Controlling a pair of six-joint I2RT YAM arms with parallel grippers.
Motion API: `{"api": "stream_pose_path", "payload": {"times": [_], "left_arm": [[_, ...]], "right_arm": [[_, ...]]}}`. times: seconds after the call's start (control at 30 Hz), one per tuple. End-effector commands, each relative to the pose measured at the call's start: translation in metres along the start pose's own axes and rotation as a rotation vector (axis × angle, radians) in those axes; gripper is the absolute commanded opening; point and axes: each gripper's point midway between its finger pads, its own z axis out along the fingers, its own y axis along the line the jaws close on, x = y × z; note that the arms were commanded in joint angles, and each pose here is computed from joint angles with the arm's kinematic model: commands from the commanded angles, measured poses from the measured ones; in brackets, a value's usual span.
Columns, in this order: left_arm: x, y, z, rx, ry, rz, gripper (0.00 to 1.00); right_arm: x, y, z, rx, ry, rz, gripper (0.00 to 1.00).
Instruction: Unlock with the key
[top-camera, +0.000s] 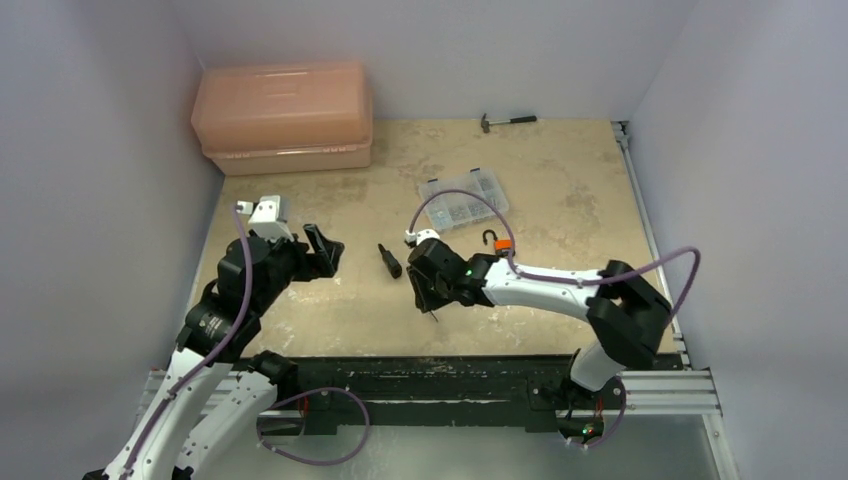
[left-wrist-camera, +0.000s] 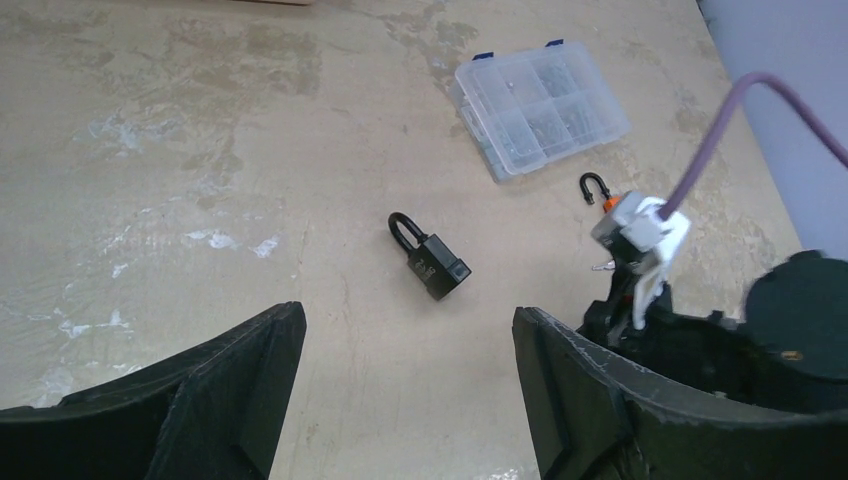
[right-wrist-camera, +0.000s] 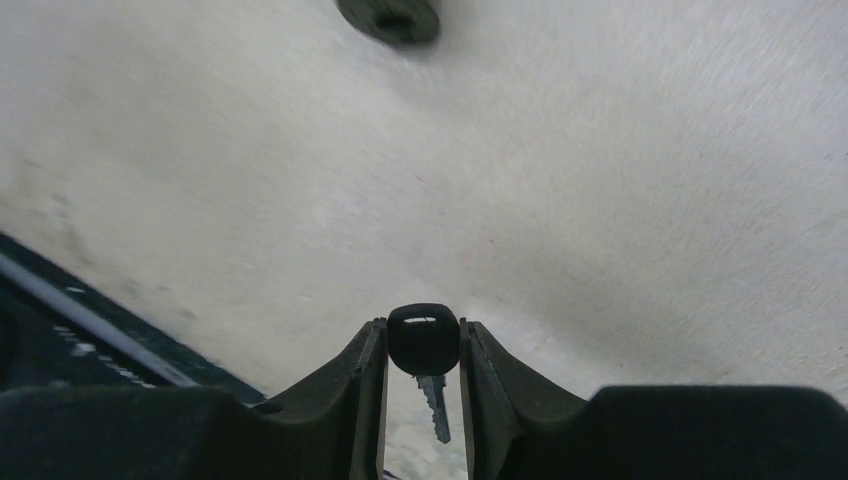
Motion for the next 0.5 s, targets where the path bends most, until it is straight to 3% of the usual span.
{"api": "stream_pose_path", "payload": {"times": [0.0, 0.23, 0.47], "left_arm": [[-0.008, -0.011, 0.004, 0.046, -0.026, -0.027, 0.80], [-0.013, -0.038, 0.006, 0.161, -0.033, -0.209, 0.78], [-0.033, -0.068, 0.001, 0.299, -0.077, -0.450, 0.77]], "right_arm": [[-0.053, 0.027, -0.039, -0.131, -0.224, 0.097, 0.16], [-0.103, 0.037, -0.098, -0.257, -0.459, 0.193, 0.15], [-0.160, 0.024, -0.198, -0.469, -0.794, 0.351, 0.13]]}}
